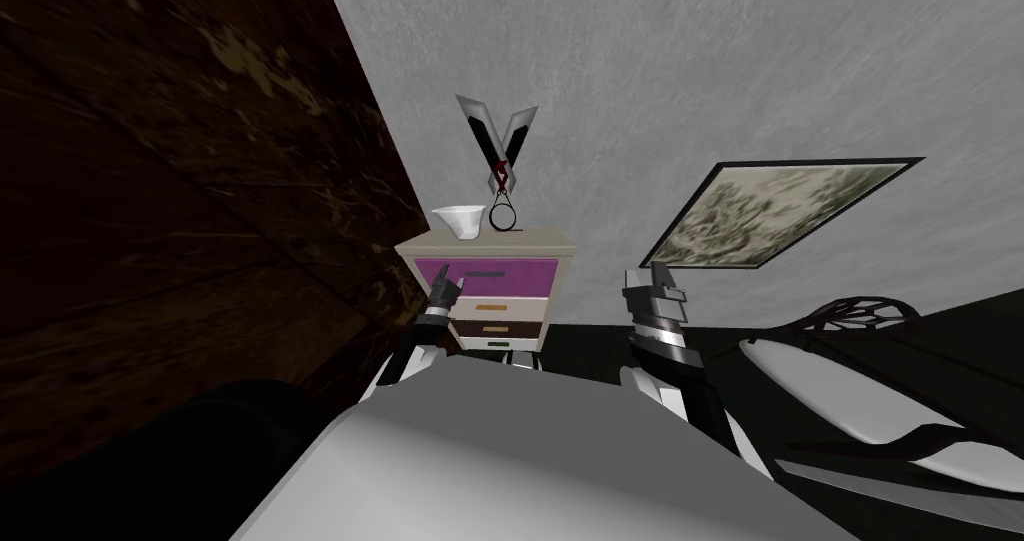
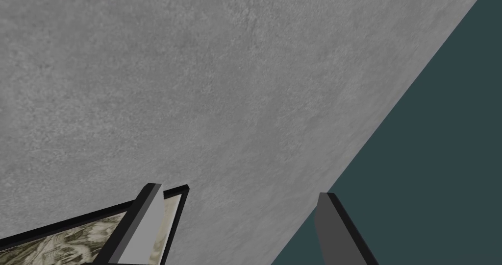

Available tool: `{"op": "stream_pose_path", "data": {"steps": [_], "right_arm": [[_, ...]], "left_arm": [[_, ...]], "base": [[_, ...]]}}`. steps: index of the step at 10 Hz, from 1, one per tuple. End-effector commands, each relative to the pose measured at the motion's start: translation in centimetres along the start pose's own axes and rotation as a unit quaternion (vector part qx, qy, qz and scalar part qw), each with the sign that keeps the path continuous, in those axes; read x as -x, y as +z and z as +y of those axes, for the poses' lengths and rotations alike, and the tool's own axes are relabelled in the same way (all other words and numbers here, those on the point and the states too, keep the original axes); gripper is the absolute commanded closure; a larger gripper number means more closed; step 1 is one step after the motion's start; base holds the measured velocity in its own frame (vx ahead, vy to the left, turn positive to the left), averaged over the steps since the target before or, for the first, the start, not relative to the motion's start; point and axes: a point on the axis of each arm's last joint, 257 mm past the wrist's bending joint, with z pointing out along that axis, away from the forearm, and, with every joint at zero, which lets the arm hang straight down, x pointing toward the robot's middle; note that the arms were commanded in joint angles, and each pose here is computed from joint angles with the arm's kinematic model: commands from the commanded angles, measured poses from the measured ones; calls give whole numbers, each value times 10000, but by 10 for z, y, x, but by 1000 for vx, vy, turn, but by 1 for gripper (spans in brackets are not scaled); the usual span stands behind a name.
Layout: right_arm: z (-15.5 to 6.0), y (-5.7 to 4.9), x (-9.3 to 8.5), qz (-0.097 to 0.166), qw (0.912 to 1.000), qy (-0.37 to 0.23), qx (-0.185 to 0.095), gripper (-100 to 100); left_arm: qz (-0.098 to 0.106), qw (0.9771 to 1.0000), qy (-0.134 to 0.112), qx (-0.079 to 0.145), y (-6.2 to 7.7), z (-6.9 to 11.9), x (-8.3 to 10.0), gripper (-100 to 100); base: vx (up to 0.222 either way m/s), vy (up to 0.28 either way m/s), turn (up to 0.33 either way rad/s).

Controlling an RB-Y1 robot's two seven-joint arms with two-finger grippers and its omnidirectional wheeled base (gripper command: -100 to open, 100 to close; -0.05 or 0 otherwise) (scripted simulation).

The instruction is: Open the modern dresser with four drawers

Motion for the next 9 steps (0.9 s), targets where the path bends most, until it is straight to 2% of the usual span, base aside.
{"op": "stream_pose_path", "data": {"steps": [1,5,8,9], "right_arm": [[0,0,0,0,10000,0,0,0],[0,0,0,0,10000,0,0,0],[0,0,0,0,10000,0,0,0],[0,0,0,0,10000,0,0,0]], "left_arm": [[-66,9996,-66,255,-2,11,4,-100],[-143,9977,-149,648,-7,29,9,-100],[-196,9950,-208,953,-11,43,12,-100],[-181,9959,-193,867,-10,38,11,-100]], "base": [[14,-46,24],[11,-50,26],[12,-50,27],[5,-23,7]]}}
